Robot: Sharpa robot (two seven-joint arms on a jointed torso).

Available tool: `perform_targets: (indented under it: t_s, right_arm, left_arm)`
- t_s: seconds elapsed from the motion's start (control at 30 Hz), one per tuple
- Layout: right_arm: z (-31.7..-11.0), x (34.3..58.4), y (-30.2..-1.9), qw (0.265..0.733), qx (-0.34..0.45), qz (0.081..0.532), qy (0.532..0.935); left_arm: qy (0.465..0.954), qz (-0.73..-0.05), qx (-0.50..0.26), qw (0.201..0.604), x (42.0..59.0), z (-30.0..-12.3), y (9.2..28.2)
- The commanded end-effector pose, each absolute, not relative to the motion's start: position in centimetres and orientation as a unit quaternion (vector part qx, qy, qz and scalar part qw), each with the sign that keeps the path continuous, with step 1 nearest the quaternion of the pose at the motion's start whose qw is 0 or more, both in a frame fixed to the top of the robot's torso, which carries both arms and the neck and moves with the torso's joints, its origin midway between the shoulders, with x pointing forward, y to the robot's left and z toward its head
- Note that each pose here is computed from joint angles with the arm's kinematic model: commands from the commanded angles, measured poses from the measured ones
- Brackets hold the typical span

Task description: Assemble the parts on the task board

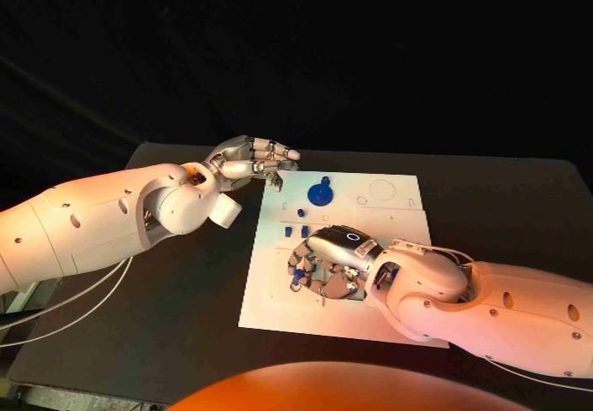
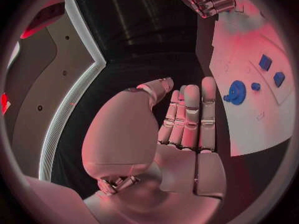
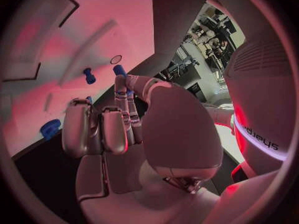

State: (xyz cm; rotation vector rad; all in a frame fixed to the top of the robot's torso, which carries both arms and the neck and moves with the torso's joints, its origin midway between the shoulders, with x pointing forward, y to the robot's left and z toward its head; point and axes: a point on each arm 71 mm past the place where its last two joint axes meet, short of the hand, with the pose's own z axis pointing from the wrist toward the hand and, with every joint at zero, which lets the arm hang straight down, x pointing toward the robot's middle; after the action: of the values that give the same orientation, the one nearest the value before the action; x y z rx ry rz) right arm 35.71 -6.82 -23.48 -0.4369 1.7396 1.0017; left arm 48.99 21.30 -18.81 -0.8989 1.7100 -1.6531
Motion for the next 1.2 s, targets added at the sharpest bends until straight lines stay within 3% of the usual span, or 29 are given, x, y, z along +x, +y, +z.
perform_targets:
  t_s: [0.03,1.2]
  right_arm:
    - [-23.8,35.6,-6.7,0.517,-0.198,0.409,0.725]
    - [-25.5,35.7,-6.3,0.499,-0.208,0.391,0.745]
  left_arm:
    - [0.643,-0.627,-0.332,0.288,48.9,-18.7,21.0]
    - [0.644,-0.626,-0.332,0.287,48.8,-18.7,21.2]
